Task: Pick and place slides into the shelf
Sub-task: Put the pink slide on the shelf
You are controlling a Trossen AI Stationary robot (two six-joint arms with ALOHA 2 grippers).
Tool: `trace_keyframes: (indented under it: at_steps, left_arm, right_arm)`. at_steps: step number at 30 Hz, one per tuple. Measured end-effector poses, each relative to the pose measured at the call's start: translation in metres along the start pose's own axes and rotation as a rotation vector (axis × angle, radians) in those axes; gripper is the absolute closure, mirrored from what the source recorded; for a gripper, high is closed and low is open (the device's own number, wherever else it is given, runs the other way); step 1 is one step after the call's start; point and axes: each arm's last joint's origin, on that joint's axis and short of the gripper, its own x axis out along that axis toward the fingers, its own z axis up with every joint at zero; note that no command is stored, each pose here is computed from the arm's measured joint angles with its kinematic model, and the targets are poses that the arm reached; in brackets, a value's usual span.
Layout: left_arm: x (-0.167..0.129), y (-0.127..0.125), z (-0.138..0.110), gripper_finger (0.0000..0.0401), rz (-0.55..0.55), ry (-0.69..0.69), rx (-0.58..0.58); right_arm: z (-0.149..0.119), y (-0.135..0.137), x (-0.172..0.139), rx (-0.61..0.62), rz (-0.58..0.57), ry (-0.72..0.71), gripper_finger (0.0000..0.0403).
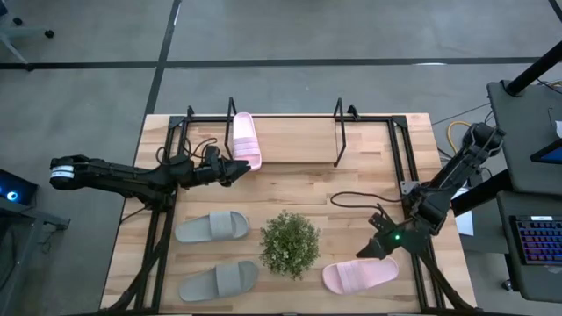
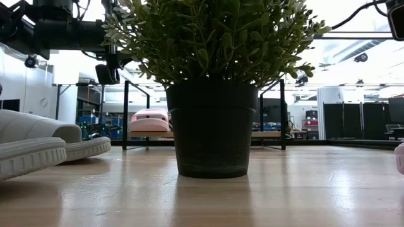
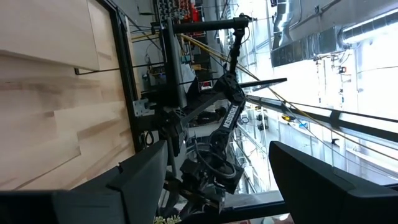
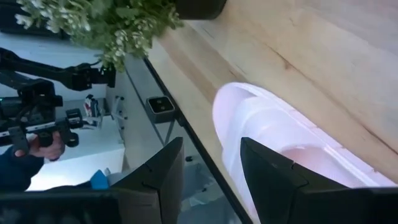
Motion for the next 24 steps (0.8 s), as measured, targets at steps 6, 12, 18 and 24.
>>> trace_keyframes:
  at_steps: [6, 12, 18, 24]
  left_arm:
    - [0.0, 0.0, 0.0, 0.0135, 0.0, 0.0, 0.0]
    - [0.0, 0.0, 0.0, 0.0135, 0.0, 0.0, 0.0]
    - [0.0, 0.0, 0.0, 0.0135, 0.0, 0.0, -0.003]
    - [0.0, 0.0, 0.0, 0.0135, -0.001, 0.0, -0.008]
  right_arm:
    - [-0.01, -0.01, 0.008, 0.014, -0.063, 0.024, 0.0252]
    - [-0.024, -0.016, 0.019, 0.04, -0.09, 0.056, 0.0252]
    - [-0.035, -0.02, 0.032, 0.069, -0.075, 0.077, 0.0252]
    - [-0.041, -0.021, 0.045, 0.071, -0.051, 0.059, 0.0252]
